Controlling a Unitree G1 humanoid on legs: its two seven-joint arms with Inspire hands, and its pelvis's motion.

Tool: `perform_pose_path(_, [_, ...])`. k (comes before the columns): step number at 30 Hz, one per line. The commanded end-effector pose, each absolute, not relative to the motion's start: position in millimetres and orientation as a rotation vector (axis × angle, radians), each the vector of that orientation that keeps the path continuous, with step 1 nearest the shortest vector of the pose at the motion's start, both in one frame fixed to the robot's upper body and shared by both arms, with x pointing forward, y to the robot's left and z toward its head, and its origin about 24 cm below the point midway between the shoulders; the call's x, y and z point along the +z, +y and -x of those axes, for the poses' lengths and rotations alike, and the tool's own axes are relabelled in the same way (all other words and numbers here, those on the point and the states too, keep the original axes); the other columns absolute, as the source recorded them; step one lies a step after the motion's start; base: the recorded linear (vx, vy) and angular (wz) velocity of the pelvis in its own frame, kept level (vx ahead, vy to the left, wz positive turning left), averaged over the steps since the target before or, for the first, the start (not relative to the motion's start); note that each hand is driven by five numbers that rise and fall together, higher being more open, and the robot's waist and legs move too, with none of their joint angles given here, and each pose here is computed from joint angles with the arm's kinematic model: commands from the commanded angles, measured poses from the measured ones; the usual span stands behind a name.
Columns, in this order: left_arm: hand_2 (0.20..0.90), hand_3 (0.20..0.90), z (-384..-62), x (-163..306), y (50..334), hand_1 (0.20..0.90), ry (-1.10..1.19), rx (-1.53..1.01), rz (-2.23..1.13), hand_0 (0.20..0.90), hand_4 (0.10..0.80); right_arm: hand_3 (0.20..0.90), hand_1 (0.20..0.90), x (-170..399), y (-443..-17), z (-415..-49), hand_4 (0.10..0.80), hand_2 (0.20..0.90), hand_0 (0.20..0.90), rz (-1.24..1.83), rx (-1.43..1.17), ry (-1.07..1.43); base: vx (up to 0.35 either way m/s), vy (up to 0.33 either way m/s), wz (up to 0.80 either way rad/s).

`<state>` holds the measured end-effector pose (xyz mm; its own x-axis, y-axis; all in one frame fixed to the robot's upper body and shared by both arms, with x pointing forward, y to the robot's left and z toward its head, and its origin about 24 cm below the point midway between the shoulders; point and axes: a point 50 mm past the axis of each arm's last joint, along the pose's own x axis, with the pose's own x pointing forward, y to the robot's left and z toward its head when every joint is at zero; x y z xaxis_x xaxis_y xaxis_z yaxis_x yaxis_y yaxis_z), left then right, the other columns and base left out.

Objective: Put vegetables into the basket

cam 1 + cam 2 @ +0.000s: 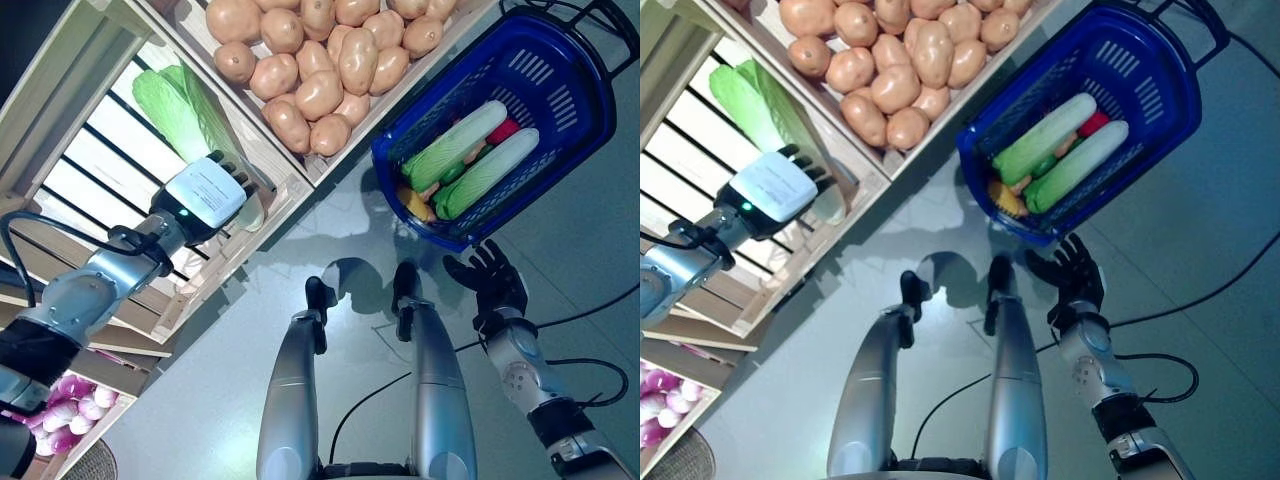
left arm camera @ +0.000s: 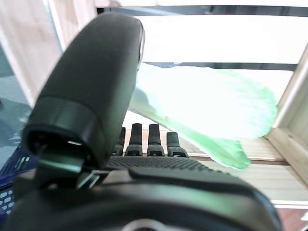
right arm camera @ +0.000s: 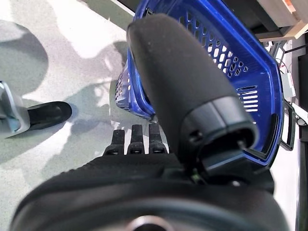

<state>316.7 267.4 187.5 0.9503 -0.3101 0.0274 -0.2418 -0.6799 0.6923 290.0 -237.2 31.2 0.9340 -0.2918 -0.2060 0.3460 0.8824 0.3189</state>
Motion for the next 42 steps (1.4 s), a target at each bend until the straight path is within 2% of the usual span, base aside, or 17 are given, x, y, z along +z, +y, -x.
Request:
perform_pose_path(1, [0.9, 0.9, -318.3, 229.4, 274.0, 0.9, -0.566, 0.199, -2.358, 0.9, 0.8, 0.9, 0.9, 54.8, -244.6, -294.6, 0.8, 0.9, 0.9, -0.361, -0.337, 0.063, 0.0, 0.0, 0.0])
perform_pose_path(10, [0.9, 0.9, -324.7, 221.4, 278.9, 0.9, -0.72, 0.35, -2.331, 0.9, 0.8, 0.9, 0.9, 55.3, -234.5, -299.0, 0.8, 0.9, 0.9, -0.358, -0.33, 0.086, 0.008, 0.015, -0.03])
perform_pose_path(22, [0.9, 0.9, -337.4, 218.7, 267.5, 0.9, -0.786, 0.362, -2.278, 0.9, 0.8, 0.9, 0.9, 60.9, -221.8, -308.0, 0.8, 0.9, 0.9, -0.352, -0.304, 0.096, 0.0, 0.001, 0.0])
perform_pose_path(29, [0.9, 0.9, -345.6, 215.1, 255.5, 0.9, -0.713, 0.246, -2.263, 0.9, 0.8, 0.9, 0.9, 64.6, -215.3, -311.3, 0.8, 0.9, 0.9, -0.353, -0.292, 0.093, 0.001, 0.002, -0.02])
perform_pose_path(32, [0.9, 0.9, -350.0, 210.8, 255.0, 0.9, -0.583, 0.17, -2.256, 0.9, 0.8, 0.9, 0.9, 67.0, -215.0, -312.9, 0.8, 0.9, 0.9, -0.345, -0.293, 0.085, 0.0, 0.0, 0.0])
perform_pose_path(42, [0.9, 0.9, -352.5, 209.0, 267.3, 0.9, -0.418, 0.219, -2.26, 0.9, 0.8, 0.9, 0.9, 67.8, -217.9, -311.8, 0.8, 0.9, 0.9, -0.362, -0.309, 0.07, -0.007, -0.012, -0.01])
